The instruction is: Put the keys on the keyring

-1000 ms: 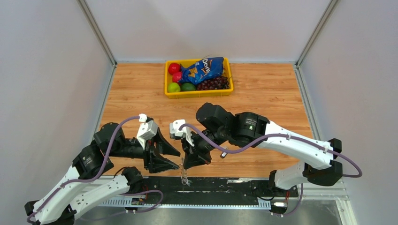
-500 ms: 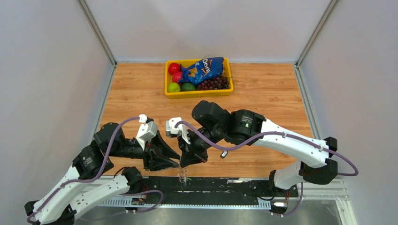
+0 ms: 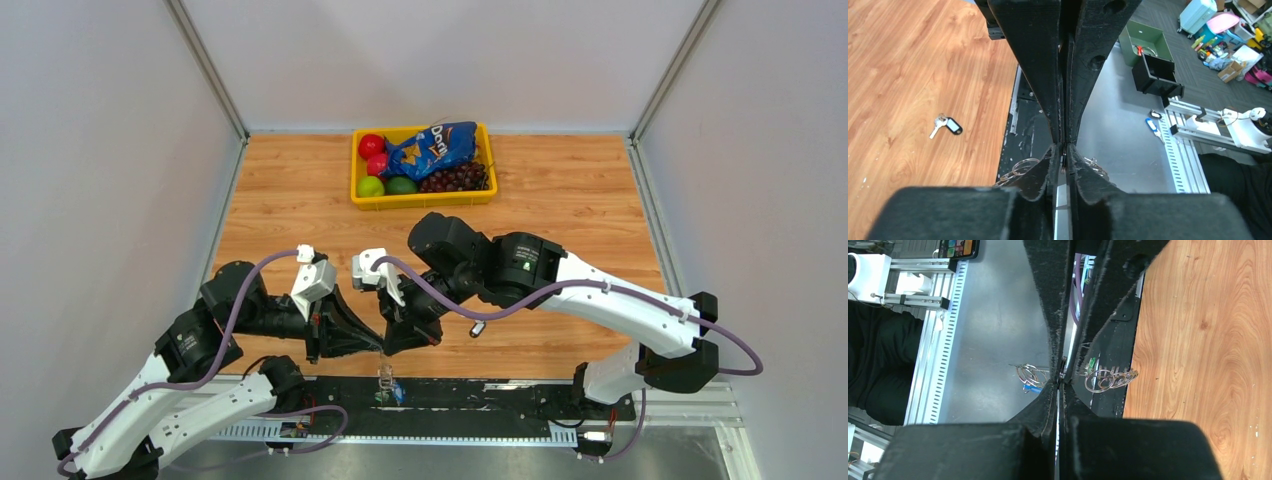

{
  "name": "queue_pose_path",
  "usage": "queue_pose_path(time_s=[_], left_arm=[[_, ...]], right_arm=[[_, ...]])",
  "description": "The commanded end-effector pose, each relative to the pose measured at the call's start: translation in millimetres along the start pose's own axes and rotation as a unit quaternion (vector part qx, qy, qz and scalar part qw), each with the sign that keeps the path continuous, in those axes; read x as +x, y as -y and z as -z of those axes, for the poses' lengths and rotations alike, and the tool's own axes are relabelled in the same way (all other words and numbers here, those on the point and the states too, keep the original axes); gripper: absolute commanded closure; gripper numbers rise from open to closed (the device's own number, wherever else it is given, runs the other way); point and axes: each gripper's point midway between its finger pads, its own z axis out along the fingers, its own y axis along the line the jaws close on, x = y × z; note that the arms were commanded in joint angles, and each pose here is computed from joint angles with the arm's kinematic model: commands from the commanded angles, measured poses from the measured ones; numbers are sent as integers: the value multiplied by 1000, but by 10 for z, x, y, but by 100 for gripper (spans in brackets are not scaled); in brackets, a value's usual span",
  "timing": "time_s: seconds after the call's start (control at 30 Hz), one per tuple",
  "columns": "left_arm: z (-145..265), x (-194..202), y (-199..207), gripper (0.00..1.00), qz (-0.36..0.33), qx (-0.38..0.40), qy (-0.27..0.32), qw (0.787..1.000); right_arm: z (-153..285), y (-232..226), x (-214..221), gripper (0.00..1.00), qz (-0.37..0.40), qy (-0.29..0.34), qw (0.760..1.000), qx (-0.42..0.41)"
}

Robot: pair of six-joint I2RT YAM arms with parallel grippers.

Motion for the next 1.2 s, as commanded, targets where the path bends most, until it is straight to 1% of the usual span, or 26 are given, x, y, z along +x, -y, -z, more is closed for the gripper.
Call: queue_pose_path(time_s=[0.0, 0.03, 0.1, 0.2, 0.27, 0.4, 0.43, 0.47, 0.5, 0.53, 0.57, 0.6, 0.63, 0.67, 0.7, 0.73, 0.8, 0.9, 0.93, 1.03, 1.13, 1.17], left_arm=[[-23, -39, 2, 89, -11, 6, 3, 1000], [-28, -38, 2, 97, -12, 7, 2, 1000], [-38, -32, -2, 100, -14, 10, 2, 1000], [-41, -40, -38, 100, -20, 1, 7, 1000], [-34, -69, -69, 100, -23, -10, 17, 1000], [-21, -186, -59, 100, -31, -14, 57, 998], [-17, -231, -59, 100, -38, -15, 71, 997], [-15, -255, -53, 100, -36, -15, 79, 996], [0, -306, -44, 100, -44, -16, 95, 994], [1, -318, -44, 100, -43, -16, 102, 994], [24, -378, -20, 100, -49, -15, 117, 992], [27, -391, -24, 100, -51, -16, 124, 991], [57, -467, 16, 100, -57, -13, 144, 988], [50, -463, 4, 100, -56, -13, 150, 987], [88, -553, 60, 100, -64, -6, 174, 983], [81, -547, 48, 100, -62, -5, 180, 982], [133, -699, 103, 100, -76, 1, 223, 972], [230, -831, 188, 100, -79, 13, 276, 958], [276, -884, 196, 100, -85, 12, 301, 950], [369, -977, 188, 100, -73, 9, 351, 933], [483, -1076, 125, 100, -61, -2, 410, 910], [505, -1091, 121, 100, -53, -1, 420, 906]], right_arm=[[78, -39, -230, 100, 19, 33, 999, 0], [79, -39, -236, 100, 20, 33, 999, 0], [88, -31, -258, 100, 19, 36, 999, 3], [125, -20, -315, 100, 15, 48, 999, 16], [173, -5, -390, 100, 17, 68, 997, 29], [308, -15, -493, 98, 6, 115, 992, 54], [354, -29, -522, 88, 5, 128, 990, 58], [398, -29, -543, 83, 4, 141, 988, 66], [456, -56, -567, 79, 6, 155, 985, 69], [509, -69, -583, 72, 8, 168, 983, 73], [578, -77, -607, 67, 9, 184, 980, 82], [636, -95, -616, 65, 11, 196, 977, 86], [675, -107, -612, 61, 14, 206, 974, 88], [715, -116, -611, 56, 15, 217, 972, 92], [756, -124, -617, 56, 17, 227, 969, 95], [805, -147, -610, 55, 22, 237, 966, 97], [848, -144, -612, 55, 30, 253, 961, 103], [861, -110, -589, 55, 41, 264, 957, 113], [857, -105, -590, 55, 47, 268, 956, 113], [814, -85, -591, 55, 68, 276, 952, 112], [797, -103, -624, 56, 100, 294, 945, 106], [788, -117, -627, 56, 111, 300, 942, 103]])
